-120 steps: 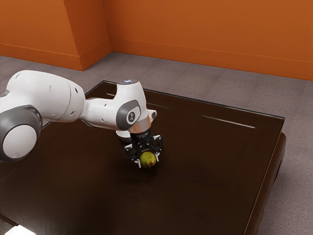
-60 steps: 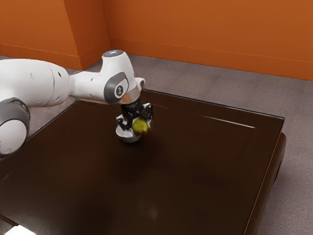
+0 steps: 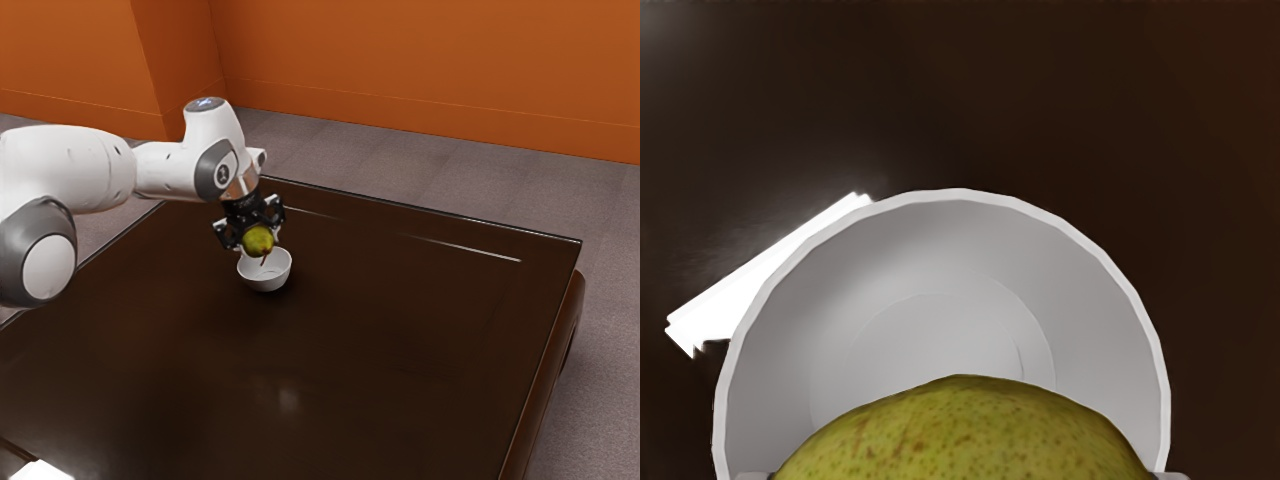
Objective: Place the pear in the bowl.
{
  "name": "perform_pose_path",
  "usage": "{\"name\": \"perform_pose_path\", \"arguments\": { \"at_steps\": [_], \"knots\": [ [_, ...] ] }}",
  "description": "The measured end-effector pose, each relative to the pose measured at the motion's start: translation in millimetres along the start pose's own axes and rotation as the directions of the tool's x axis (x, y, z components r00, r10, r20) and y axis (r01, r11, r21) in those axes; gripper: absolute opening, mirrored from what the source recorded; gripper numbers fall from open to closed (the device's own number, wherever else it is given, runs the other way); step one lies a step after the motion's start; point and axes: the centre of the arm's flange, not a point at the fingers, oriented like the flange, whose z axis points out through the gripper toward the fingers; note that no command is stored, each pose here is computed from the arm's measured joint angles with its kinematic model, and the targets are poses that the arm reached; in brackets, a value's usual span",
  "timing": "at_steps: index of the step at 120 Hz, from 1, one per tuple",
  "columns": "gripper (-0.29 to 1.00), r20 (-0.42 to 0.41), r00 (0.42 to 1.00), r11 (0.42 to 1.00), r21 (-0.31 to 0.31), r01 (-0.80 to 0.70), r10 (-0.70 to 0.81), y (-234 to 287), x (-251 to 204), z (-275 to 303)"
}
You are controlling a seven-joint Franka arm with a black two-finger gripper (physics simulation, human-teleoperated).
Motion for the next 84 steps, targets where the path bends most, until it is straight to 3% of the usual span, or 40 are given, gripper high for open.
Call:
{"name": "perform_pose_path", "arguments": {
  "at_steps": [24,40,57,73,84],
  "knots": [
    [0.58,-0.006,1.0,1.0,-0.009,-0.02,0.02,5,2,0],
    [0.64,-0.011,0.999,0.999,-0.03,-0.036,0.036,2,-12,-33],
    [0.67,-0.055,0.992,0.992,-0.051,-0.116,0.113,-4,-33,-143],
    [0.68,-0.073,0.961,0.963,-0.01,-0.269,0.267,-22,-61,-235],
    [0.69,-0.063,0.929,0.931,0.021,-0.363,0.364,-32,-75,-268]
  ]
}}
